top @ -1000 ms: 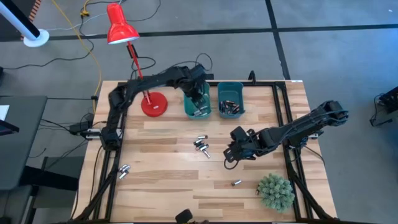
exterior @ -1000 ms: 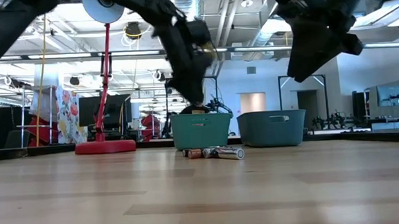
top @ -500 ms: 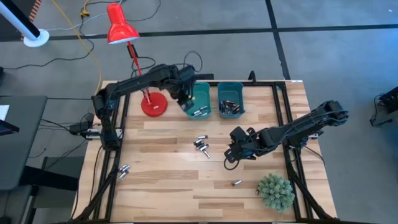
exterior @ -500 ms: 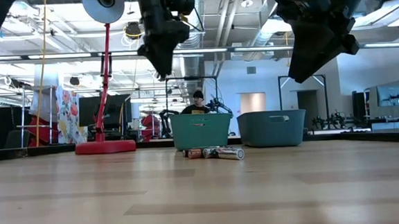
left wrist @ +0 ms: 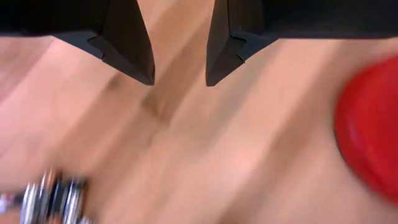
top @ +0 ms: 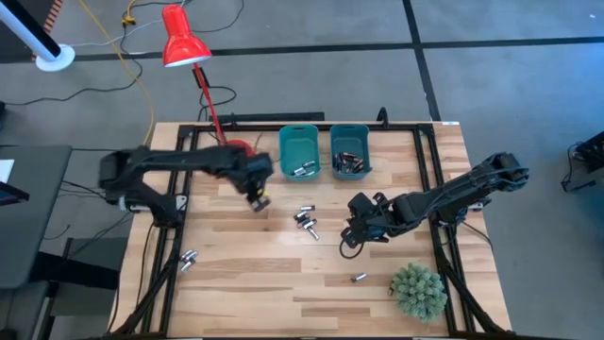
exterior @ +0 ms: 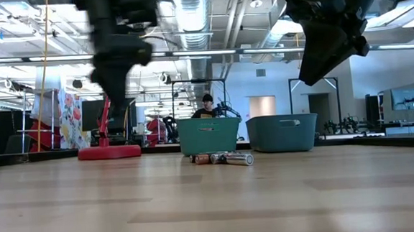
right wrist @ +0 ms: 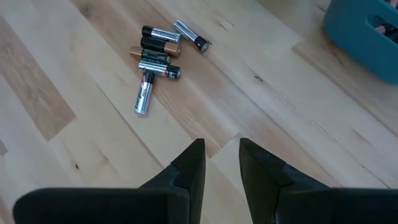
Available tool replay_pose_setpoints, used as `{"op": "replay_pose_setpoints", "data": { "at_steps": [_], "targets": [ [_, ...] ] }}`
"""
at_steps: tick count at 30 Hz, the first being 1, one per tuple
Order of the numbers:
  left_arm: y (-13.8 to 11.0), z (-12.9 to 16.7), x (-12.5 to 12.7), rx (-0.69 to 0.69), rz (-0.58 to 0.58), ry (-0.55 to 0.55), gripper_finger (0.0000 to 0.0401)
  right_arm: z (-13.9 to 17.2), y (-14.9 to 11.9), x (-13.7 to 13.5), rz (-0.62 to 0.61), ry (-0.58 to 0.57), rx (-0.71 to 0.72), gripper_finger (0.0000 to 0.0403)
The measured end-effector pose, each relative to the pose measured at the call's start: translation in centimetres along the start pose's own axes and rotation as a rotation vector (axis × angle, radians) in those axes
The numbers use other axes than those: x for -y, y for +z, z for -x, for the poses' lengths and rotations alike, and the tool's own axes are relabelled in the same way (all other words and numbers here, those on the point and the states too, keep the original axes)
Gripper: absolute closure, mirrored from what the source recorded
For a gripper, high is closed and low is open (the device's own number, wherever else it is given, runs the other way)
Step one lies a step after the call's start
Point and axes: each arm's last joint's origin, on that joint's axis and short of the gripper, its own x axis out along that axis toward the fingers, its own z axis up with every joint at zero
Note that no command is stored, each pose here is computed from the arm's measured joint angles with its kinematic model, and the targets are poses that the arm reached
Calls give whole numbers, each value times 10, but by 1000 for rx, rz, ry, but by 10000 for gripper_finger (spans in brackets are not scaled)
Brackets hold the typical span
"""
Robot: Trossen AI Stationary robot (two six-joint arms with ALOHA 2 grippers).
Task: Sort batteries
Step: Put the silver battery into the green bin
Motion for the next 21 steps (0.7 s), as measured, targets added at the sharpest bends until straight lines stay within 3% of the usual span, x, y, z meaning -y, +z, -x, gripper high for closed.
{"op": "replay_pose_setpoints", "data": {
  "at_steps": [8, 12, 16, 21],
  "targets": [
    [-87, 1, -2, -25, 29, -139, 263, -1, 2, 1, 38, -4, 3, 287],
    [-120, 7, -8, -102, 144, -146, 263, -1, 3, 1, 36, -3, 4, 287],
    [-144, 9, -14, -236, 307, -86, 263, -1, 3, 1, 38, -3, 4, 287],
    [-157, 7, -6, -361, 328, -81, 264, -2, 4, 2, 44, -7, 6, 287]
  ]
}}
